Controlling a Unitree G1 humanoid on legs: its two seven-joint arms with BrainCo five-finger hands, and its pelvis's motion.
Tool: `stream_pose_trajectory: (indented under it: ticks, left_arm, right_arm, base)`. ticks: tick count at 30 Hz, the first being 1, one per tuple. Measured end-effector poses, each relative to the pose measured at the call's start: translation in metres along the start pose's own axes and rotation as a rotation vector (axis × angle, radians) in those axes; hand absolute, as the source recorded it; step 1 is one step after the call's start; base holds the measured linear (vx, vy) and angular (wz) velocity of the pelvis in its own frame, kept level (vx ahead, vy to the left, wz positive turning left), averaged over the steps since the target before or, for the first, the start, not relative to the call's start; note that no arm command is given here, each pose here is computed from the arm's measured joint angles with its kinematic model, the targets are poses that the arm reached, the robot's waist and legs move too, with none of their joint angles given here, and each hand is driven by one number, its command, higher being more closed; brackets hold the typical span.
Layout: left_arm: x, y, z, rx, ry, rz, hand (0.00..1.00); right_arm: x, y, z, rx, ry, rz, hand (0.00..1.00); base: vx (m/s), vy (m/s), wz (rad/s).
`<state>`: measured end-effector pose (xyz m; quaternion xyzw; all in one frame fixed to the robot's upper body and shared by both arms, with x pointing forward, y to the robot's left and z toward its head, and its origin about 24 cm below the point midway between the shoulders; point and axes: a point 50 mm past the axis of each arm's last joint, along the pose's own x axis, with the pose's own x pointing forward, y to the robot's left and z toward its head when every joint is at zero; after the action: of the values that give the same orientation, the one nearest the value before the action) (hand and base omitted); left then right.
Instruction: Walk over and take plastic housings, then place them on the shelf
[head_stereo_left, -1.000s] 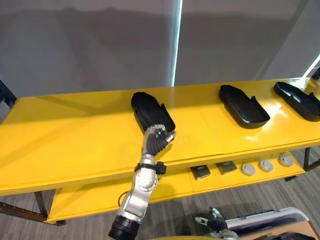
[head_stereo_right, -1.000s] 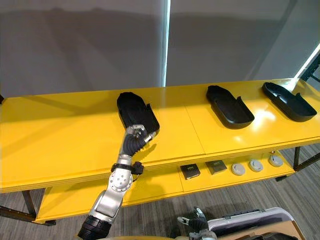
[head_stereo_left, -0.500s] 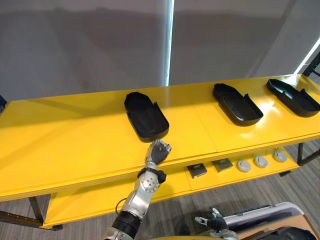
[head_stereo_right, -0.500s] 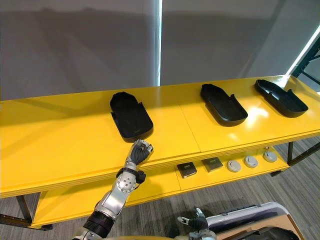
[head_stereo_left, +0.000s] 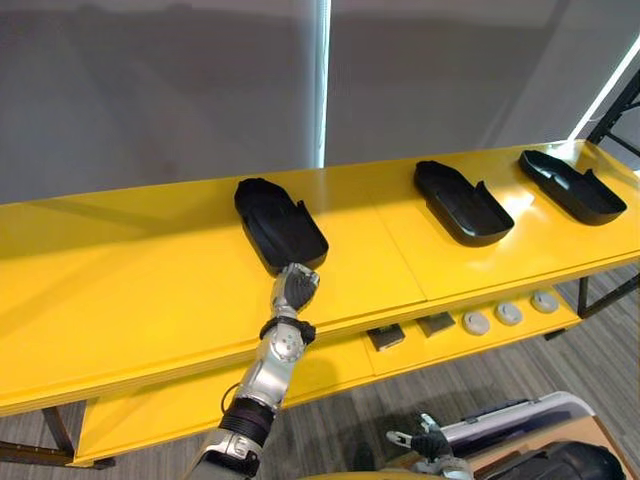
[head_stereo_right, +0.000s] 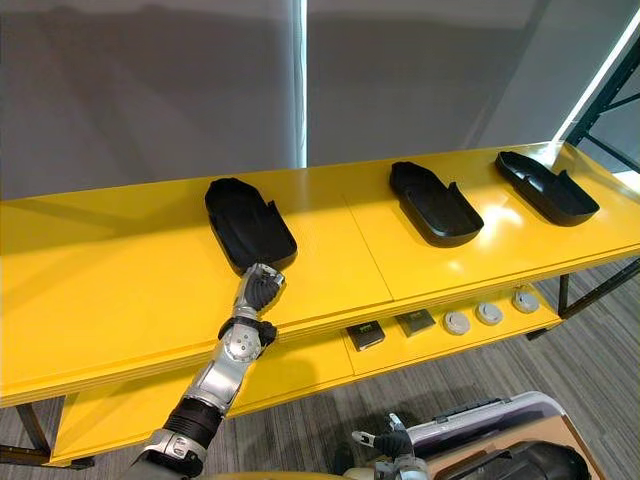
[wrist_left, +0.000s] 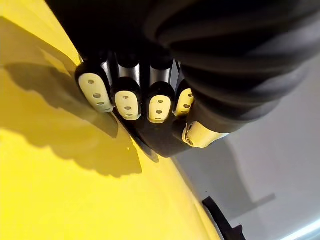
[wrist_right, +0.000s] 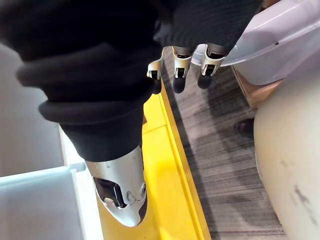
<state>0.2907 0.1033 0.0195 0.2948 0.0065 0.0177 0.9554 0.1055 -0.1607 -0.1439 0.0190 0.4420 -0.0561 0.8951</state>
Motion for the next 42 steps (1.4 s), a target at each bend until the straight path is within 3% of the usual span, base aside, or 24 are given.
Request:
stream_pose_trajectory:
  ticks: [14,17,22,23,24,27,30,33,38,42]
  left_arm:
    - [0.001,0.008,-0.003,0.004,0.007,0.033,1.0]
    - [-0.004,0.015,0.006,-0.046,-0.034,0.068,1.0]
    - [-0.021,0.05,0.053,-0.177,-0.269,0.196,1.0]
    - [-0.03,0.073,0.07,-0.223,-0.383,0.278,1.0]
    - [-0.032,0.077,0.072,-0.231,-0.397,0.294,1.0]
    - [-0.054,0.125,0.069,-0.302,-0.453,0.516,1.0]
    - [-0.088,0.178,0.028,-0.347,-0.346,0.821,1.0]
    - [-0.12,0.203,-0.011,-0.359,-0.188,0.998,1.0]
    - [-0.149,0.196,-0.071,-0.339,0.125,0.978,1.0]
    - [-0.164,0.142,-0.142,-0.393,0.548,0.768,1.0]
  right_arm:
    - [0.003,0.001,0.002,-0.005,0.003,0.005,0.0]
    - [0.004,0.002,0.003,-0.005,0.004,0.006,0.0]
    - [0.003,0.001,0.0,-0.005,0.017,0.002,0.0]
    - [0.003,-0.003,-0.002,-0.014,0.027,-0.005,0.0]
    - [0.003,-0.004,-0.002,-0.014,0.028,-0.006,0.0]
    - [0.003,-0.005,-0.004,-0.014,0.035,-0.01,0.0]
    - [0.004,-0.01,-0.003,0.002,0.035,-0.029,0.0]
    - [0.003,-0.013,-0.005,0.012,0.041,-0.041,0.0]
    - [0.004,-0.011,0.0,0.016,0.029,-0.035,0.0]
    - [0.004,0.0,0.008,0.02,0.001,-0.003,0.0]
  base:
    - [-0.01,-0.003,0.0]
    - [0.0,0.0,0.05]
    - [-0.01,-0.001,0.16]
    - [-0.04,-0.002,0.15]
    - [-0.05,-0.002,0.22]
    - [-0.07,-0.005,0.19]
    - [-0.03,-0.004,0.19]
    - [-0.01,-0.013,0.13]
    - [0.01,-0.008,0.1]
    - [0.0,-0.004,0.0]
